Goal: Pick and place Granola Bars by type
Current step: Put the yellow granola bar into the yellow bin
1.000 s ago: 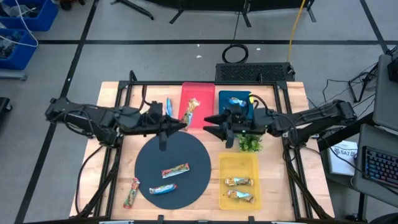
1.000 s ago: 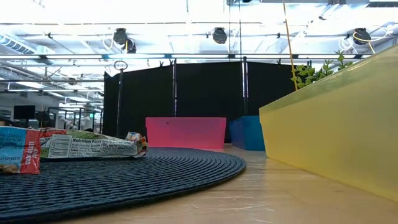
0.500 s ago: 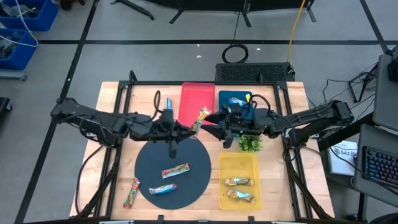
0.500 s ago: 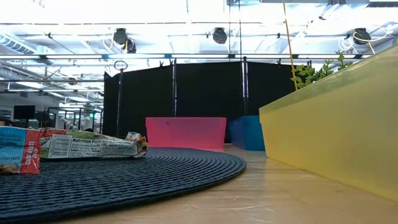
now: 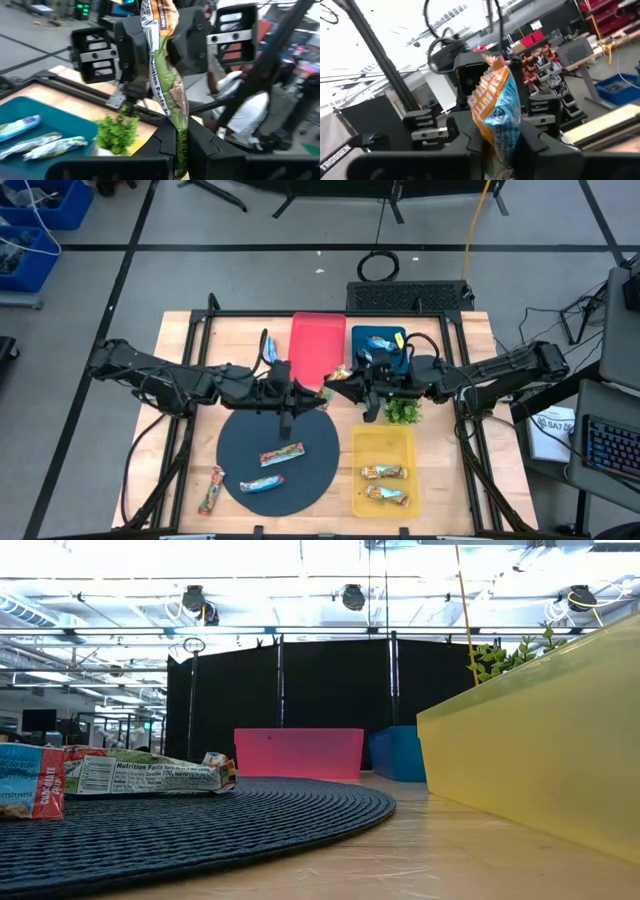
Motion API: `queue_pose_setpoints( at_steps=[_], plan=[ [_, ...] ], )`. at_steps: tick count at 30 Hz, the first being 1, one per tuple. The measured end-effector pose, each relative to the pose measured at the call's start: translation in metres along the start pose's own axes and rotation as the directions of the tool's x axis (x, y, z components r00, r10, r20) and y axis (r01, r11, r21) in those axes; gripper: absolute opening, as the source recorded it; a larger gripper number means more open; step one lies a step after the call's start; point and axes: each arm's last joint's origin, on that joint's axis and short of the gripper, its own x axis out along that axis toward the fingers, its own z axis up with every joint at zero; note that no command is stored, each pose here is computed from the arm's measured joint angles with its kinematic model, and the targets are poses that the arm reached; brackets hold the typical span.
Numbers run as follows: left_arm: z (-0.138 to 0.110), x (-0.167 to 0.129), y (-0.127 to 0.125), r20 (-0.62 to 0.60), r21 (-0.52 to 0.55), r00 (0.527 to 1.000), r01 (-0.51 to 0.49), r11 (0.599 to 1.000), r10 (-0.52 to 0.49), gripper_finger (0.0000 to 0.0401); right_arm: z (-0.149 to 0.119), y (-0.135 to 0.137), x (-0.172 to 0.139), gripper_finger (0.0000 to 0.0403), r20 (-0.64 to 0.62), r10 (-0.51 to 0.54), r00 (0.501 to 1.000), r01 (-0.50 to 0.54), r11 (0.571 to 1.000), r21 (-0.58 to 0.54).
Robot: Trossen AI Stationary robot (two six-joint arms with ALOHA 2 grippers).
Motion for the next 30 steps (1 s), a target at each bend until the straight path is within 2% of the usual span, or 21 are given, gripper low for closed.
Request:
queue_pose_setpoints(
  at_steps=[4, 7, 14, 17, 19, 22, 24, 27, 30],
  plan=[
    [0.002, -0.001, 0.0, -0.03, -0.026, 0.996, 0.082, 0.996, -0.083, 0.007, -0.001, 0.001, -0.003, 0.0034, -0.046, -0.005, 0.999, 0.006, 1.0, 0.019],
    [0.006, -0.007, 0.003, -0.05, -0.065, 0.992, 0.114, 0.991, -0.118, 0.0117, -0.005, 0.004, -0.01, 0.0032, -0.141, -0.019, 0.99, 0.022, 1.0, 0.015],
    [0.026, -0.029, 0.015, -0.028, -0.094, 0.995, 0.093, 0.991, -0.096, 0.0201, -0.019, 0.011, -0.036, 0.0028, -0.405, -0.102, 0.909, 0.115, 0.993, 0.008],
    [0.036, -0.045, 0.025, -0.004, -0.122, 1.0, -0.008, 0.993, 0.008, 0.0218, -0.031, 0.018, -0.047, 0.0026, -0.528, -0.1, 0.844, 0.134, 0.991, 0.026],
    [0.04, -0.053, 0.038, 0.001, -0.174, 0.99, -0.139, 0.975, 0.141, 0.0223, -0.045, 0.021, -0.056, 0.0026, -0.642, -0.101, 0.76, 0.154, 0.988, 0.028],
    [0.037, -0.063, 0.058, -0.057, -0.238, 0.94, -0.341, 0.91, 0.337, 0.0224, -0.068, 0.021, -0.066, 0.0025, -0.771, -0.153, 0.619, 0.21, 0.977, -0.026],
    [0.034, -0.069, 0.071, -0.108, -0.264, 0.889, -0.457, 0.85, 0.444, 0.0224, -0.083, 0.019, -0.07, 0.0024, -0.825, -0.205, 0.526, 0.233, 0.968, -0.092],
    [0.026, -0.077, 0.091, -0.195, -0.271, 0.78, -0.625, 0.732, 0.594, 0.0224, -0.104, 0.014, -0.07, 0.0024, -0.864, -0.264, 0.429, 0.23, 0.957, -0.178],
    [0.019, -0.079, 0.11, -0.271, -0.237, 0.669, -0.743, 0.626, 0.692, 0.0225, -0.129, 0.005, -0.071, 0.0023, -0.896, -0.335, 0.293, 0.214, 0.936, -0.28]
  ],
)
